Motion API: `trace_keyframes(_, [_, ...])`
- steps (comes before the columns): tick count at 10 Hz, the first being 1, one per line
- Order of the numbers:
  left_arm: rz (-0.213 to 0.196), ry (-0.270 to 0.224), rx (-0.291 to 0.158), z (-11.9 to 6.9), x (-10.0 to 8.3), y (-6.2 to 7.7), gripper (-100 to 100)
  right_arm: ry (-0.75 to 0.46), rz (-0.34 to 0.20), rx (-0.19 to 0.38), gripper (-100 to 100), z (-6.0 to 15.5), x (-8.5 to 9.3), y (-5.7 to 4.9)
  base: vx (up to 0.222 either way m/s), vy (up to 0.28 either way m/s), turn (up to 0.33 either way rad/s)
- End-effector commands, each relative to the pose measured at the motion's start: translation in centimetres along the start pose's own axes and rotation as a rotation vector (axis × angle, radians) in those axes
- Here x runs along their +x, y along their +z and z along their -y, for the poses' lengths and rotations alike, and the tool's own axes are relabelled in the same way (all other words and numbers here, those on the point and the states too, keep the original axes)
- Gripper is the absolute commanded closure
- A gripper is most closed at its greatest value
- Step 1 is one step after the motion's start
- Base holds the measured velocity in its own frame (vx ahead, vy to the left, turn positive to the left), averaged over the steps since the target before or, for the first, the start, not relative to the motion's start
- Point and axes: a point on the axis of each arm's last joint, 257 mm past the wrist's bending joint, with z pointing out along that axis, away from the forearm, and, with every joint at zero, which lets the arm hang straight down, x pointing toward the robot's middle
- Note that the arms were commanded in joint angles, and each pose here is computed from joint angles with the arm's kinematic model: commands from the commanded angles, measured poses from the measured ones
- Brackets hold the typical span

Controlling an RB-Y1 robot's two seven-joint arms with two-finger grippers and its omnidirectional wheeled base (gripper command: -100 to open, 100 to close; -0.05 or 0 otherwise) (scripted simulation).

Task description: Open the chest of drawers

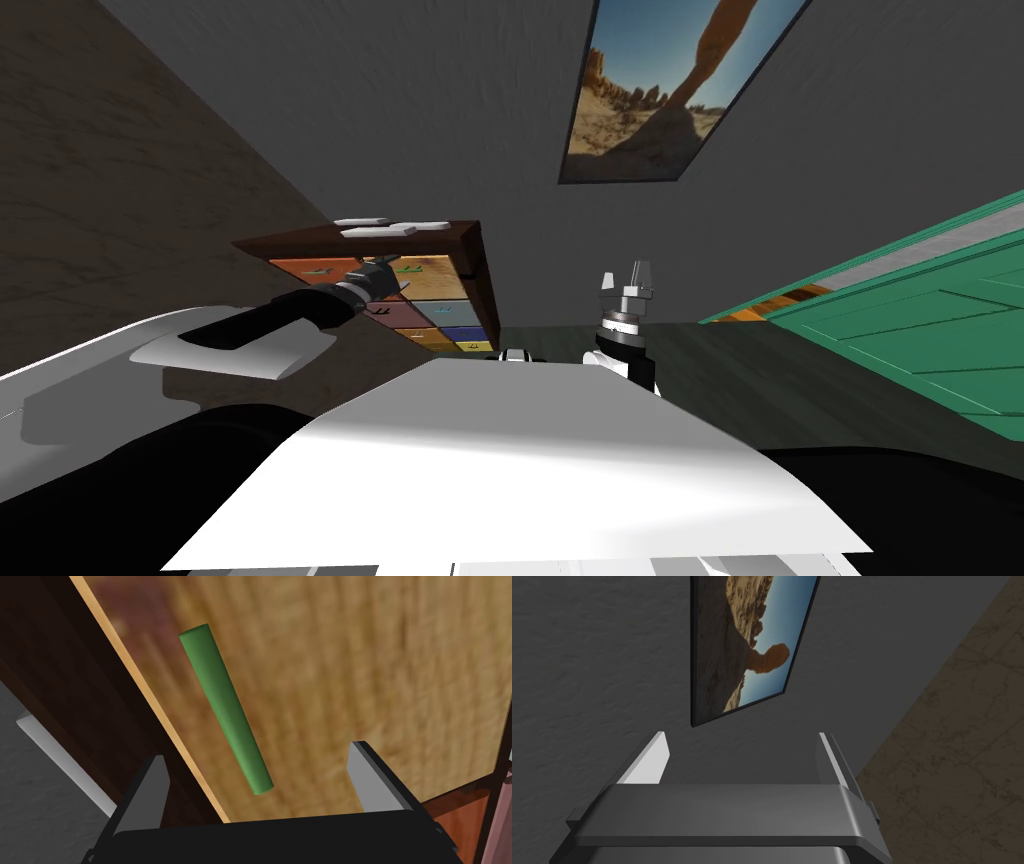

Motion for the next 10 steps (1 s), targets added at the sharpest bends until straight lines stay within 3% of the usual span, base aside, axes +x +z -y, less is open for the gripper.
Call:
trace_keyframes(1, [-0.015,0.004,0.004,0.10,0.80,-0.24,-100,0.000,0.000,0.000,0,0.00,0.00,0.00,0.000,0.000,0.000])
trace_keyframes(2, [-0.018,0.005,0.006,0.14,0.93,-0.28,-100,0.000,0.000,0.000,0,0.00,0.00,0.00,0.000,0.000,0.000])
trace_keyframes(3, [-0.017,0.004,0.005,0.14,0.92,-0.27,100,0.000,0.000,0.000,0,0.00,0.00,0.00,0.000,0.000,0.000])
trace_keyframes(10, [-0.035,0.005,0.002,0.41,1.17,-0.29,100,0.000,0.000,0.000,0,0.00,0.01,0.01,-0.158,-0.015,0.025])
